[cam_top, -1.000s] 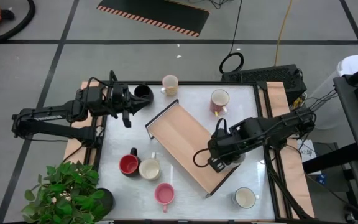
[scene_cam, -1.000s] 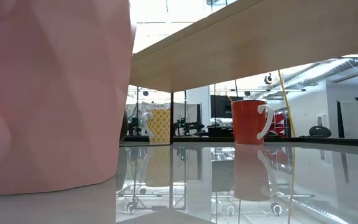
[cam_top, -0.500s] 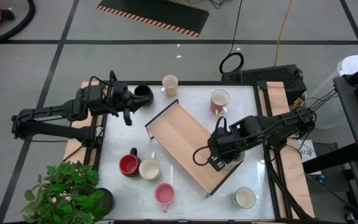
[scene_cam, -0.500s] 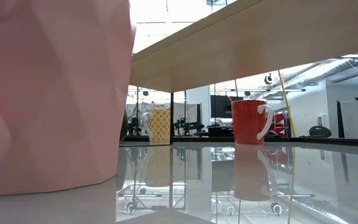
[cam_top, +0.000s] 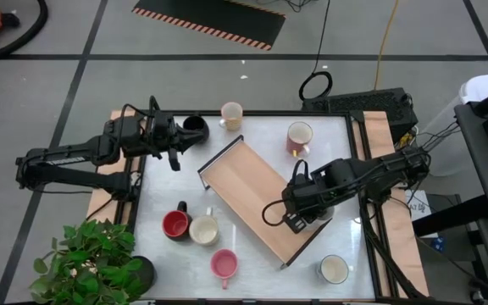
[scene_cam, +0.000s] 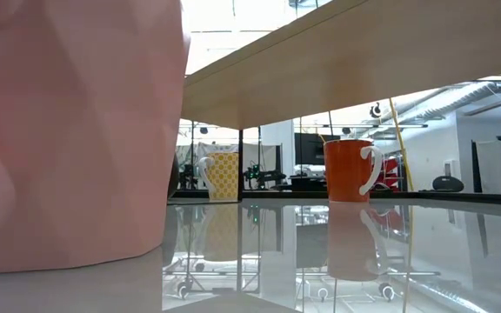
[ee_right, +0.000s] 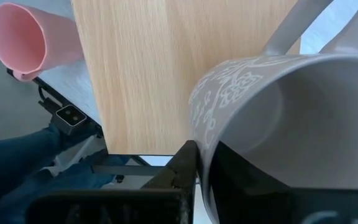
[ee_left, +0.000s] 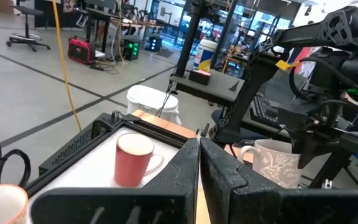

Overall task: Place coffee mugs
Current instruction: Put the gray mug on the shelf

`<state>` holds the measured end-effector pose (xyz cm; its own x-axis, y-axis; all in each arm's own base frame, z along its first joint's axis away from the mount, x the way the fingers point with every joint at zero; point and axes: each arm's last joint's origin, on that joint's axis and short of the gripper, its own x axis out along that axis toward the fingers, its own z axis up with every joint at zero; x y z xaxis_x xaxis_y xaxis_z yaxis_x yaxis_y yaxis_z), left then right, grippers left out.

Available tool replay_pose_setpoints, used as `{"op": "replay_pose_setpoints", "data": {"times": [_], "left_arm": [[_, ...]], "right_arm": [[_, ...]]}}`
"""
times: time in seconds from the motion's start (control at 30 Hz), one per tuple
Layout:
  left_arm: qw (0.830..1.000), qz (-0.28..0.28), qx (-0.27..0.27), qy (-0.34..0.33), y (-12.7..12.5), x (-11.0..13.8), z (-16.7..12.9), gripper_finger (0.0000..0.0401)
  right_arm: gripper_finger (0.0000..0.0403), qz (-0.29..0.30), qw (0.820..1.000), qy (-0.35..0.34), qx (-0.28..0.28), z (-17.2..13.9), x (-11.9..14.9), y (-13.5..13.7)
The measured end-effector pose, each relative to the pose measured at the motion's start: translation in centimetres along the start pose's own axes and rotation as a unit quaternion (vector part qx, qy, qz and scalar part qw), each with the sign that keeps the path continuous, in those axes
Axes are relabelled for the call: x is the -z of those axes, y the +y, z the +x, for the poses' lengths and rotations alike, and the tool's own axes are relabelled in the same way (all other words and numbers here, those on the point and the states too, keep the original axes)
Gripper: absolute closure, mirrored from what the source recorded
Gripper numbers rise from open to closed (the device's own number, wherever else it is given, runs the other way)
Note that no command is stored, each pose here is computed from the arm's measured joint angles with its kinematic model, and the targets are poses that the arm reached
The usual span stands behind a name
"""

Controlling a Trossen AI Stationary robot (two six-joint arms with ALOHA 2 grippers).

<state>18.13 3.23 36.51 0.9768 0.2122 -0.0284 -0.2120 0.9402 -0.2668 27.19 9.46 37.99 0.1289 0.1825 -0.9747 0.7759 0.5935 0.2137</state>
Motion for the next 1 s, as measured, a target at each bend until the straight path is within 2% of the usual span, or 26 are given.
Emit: {"op": "replay_pose_setpoints", "data": {"times": [0.17,0.6,0.87,1.0], "left_arm": [[1.0,0.0,0.0,0.0,0.0,0.0,0.0,0.0382],[1.0,0.0,0.0,0.0,0.0,0.0,0.0,0.0382],[1.0,0.001,0.0,0.0,0.0,0.0,0.0,0.0382],[1.0,0.001,0.0,0.0,0.0,0.0,0.0,0.0382]], "right_arm": [[0.0354,-0.003,1.0,-0.001,-0.001,0.0,0.0,0.0],[0.0233,-0.011,1.0,-0.006,-0.018,-0.8,0.1,-0.4],[0.0216,-0.044,0.997,-0.033,-0.052,-3.3,0.6,-2.3],[0.0216,-0.116,0.988,-0.096,-0.032,-4.2,0.6,-3.3]]}}
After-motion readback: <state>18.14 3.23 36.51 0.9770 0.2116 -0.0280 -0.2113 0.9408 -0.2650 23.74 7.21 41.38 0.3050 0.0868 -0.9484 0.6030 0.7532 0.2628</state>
